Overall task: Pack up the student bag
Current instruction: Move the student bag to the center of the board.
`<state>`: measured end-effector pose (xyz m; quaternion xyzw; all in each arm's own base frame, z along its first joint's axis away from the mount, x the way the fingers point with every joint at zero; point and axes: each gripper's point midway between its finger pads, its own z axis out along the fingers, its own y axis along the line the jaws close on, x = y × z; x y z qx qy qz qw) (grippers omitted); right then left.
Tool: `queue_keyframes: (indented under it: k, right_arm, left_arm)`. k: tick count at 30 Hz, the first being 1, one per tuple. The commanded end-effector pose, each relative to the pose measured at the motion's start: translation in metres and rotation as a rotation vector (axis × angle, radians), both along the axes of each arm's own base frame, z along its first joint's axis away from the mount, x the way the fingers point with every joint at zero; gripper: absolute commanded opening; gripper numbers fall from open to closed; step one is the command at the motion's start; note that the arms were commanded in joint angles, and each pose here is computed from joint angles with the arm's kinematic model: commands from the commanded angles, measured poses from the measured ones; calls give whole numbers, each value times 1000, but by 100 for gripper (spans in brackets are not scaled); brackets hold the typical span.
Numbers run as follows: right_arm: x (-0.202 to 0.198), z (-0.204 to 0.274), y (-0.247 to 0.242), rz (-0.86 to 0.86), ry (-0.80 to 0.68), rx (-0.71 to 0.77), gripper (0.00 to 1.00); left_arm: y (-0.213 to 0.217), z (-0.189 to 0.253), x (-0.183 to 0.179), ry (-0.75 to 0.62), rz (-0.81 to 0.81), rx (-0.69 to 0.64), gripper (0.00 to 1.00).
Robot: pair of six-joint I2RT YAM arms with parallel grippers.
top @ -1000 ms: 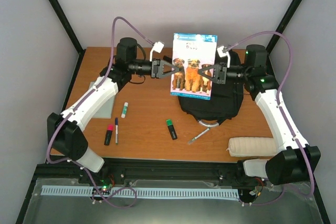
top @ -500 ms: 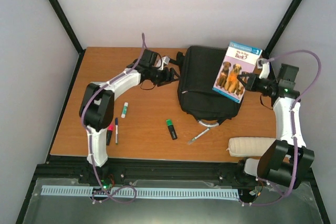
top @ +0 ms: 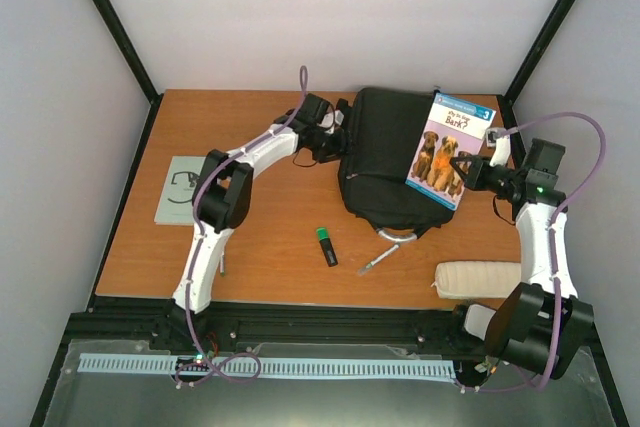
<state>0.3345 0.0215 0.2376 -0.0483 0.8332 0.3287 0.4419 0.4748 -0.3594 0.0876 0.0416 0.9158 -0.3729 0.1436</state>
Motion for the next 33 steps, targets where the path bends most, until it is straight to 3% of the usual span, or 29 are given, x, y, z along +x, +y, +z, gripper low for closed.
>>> queue_keyframes:
  k: [1,4,10,11,16,27,33]
  right_arm:
    - [2,5,0,21,-59,-17,3]
    - [2,4,0,18,-61,-23,3]
    - [3,1,0,22,-55,-22,3]
    - [3,0,0,23,-54,-22,3]
    - [2,0,0,25,-54,-17,3]
    - [1,2,2,37,-57,-7,3]
    - [0,4,3,42,-62,-6,3]
  left_arm:
    - [-3,-16,2,35,30,75,64]
    - [-1,-21,5,37,42,96,55]
    - [9,-28,6,24,56,162,6]
    - [13,-29,8,17,63,182,2]
    - [37,-28,11,9,99,234,1]
    - [154,-27,7,71,358,331,1]
    - [186,-28,-9,86,397,390,1]
